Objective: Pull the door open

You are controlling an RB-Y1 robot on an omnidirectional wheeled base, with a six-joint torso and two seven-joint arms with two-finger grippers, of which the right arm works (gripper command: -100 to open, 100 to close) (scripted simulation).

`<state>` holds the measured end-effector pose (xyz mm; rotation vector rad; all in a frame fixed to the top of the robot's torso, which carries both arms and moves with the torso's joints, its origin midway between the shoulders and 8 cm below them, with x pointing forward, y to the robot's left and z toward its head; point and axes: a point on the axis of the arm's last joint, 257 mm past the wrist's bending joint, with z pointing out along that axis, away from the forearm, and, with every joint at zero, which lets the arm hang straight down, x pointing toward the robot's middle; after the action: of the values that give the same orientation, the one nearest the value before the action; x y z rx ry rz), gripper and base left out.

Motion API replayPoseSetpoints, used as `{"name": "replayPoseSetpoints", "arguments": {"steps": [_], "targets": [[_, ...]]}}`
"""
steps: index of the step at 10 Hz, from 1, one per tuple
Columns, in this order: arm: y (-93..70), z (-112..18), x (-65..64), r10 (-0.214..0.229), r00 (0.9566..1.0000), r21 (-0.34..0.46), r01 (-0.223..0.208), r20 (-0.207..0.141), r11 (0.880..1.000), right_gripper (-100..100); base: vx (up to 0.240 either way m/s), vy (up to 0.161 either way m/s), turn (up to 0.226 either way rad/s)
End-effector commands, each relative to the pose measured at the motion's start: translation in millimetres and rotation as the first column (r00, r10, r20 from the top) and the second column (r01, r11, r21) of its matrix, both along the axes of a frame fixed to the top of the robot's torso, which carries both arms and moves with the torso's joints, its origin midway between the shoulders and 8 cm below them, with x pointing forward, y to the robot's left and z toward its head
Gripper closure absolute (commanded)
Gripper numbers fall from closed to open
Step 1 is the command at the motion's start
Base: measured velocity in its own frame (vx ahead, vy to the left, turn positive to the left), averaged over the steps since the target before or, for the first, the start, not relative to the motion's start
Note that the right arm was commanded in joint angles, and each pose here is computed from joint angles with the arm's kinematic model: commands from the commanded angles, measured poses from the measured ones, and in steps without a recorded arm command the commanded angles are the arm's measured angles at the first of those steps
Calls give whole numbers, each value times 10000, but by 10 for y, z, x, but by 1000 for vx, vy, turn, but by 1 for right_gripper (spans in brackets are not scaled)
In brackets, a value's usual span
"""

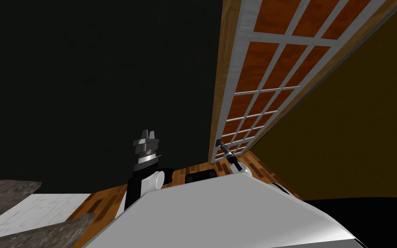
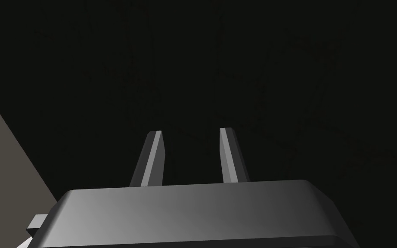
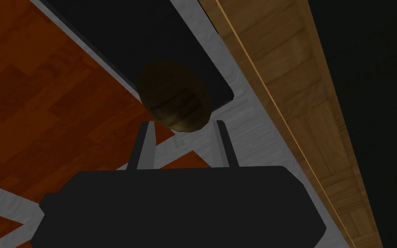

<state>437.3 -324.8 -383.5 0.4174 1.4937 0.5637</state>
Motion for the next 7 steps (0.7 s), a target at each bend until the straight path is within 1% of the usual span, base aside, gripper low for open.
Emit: {"name": "replayPoseSetpoints", "arguments": {"steps": [1,2,3,4,6,7], "targets": [[173,-55,-34,143,9998,775,-131,-149,9969,100,-41,-21,108],[173,-55,-34,152,9998,937,-136,-161,9955,100,-32,-21,28],[149,-51,-36,93,9998,1341,-68,-177,9909,100,-32,-23,77],[149,-51,-36,97,9998,1405,-70,-182,9901,100,-28,-14,44],[97,-44,-42,-29,9998,2182,74,-209,9759,100,-47,-16,93],[97,-44,-42,-18,9998,2357,70,-222,9718,100,-38,-26,59]]}}
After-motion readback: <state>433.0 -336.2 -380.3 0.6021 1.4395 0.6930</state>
